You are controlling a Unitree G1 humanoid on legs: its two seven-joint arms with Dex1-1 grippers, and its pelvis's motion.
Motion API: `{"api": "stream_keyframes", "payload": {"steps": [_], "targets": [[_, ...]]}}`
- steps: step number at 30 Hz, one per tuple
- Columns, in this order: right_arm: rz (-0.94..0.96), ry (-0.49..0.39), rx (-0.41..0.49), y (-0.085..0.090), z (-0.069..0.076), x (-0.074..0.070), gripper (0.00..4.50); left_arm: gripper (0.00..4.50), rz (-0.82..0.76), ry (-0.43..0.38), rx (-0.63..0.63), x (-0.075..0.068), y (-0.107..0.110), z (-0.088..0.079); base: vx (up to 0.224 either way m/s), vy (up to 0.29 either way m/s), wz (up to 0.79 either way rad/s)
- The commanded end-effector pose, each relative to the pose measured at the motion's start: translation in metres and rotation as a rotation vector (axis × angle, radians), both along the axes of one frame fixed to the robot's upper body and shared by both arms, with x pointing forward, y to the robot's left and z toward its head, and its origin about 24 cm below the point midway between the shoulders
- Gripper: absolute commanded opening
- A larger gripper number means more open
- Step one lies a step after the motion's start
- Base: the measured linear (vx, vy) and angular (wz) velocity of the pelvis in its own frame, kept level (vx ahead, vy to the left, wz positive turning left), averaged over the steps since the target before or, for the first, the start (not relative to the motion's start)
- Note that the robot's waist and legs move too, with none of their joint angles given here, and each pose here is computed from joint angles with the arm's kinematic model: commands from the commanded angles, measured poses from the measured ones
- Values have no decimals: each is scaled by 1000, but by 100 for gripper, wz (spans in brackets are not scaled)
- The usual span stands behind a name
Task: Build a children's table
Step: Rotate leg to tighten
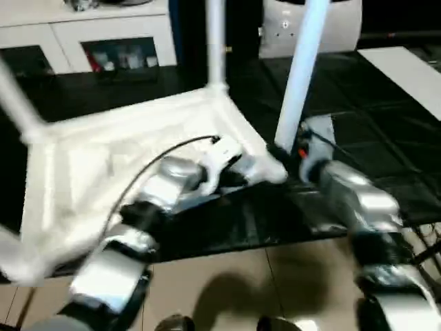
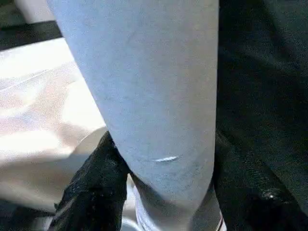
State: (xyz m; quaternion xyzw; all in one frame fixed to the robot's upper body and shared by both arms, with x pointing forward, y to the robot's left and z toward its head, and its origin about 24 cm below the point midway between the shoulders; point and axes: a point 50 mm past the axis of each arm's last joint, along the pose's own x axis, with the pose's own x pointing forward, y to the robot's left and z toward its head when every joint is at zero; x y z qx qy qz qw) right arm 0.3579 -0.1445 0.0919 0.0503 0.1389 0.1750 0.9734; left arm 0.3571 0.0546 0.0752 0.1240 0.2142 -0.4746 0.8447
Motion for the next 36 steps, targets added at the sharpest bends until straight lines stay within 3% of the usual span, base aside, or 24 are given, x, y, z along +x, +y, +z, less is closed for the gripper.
{"api": "stream_keyframes", "payload": {"steps": [1, 4, 6, 10, 11, 14, 16, 21, 27, 28, 36], "targets": [[6, 98, 15, 16, -27, -6, 279, 0, 32, -66, -41, 5, -11, 18, 0, 0, 0], [17, 76, 27, 19, -24, -6, 288, 0, 25, -67, -41, 3, -13, 18, 0, 0, 0], [29, 61, 28, 20, -23, -6, 319, 0, 25, -74, -38, 3, -12, 18, 0, 0, 0], [54, 23, 4, 7, -19, -10, 345, 0, -15, -100, -30, 1, -5, 16, 0, 0, 0], [54, 23, 4, 7, -19, -10, 369, 0, -15, -100, -30, 1, -5, 16, 0, 0, 0], [109, -33, 15, -10, -15, -15, 376, 0, -59, -99, -20, -1, 5, 10, 0, 0, 0], [143, -51, 19, -13, -14, -17, 410, 0, -74, -97, -12, -2, 9, 8, 0, 0, 0], [340, -80, -16, -31, -7, -29, 447, 0, -202, -92, 33, -8, 23, 2, 0, 0, 0], [622, -72, -122, -49, -2, -44, 447, 0, -437, -73, 103, -20, 41, -2, 0, 0, 0], [642, -71, -124, -50, -2, -45, 421, 0, -453, -73, 111, -21, 43, -3, 0, 0, 0], [909, 1, -69, -50, -2, -60, 368, 0, -644, -35, 148, -33, 56, -4, 0, 0, 0]]}}
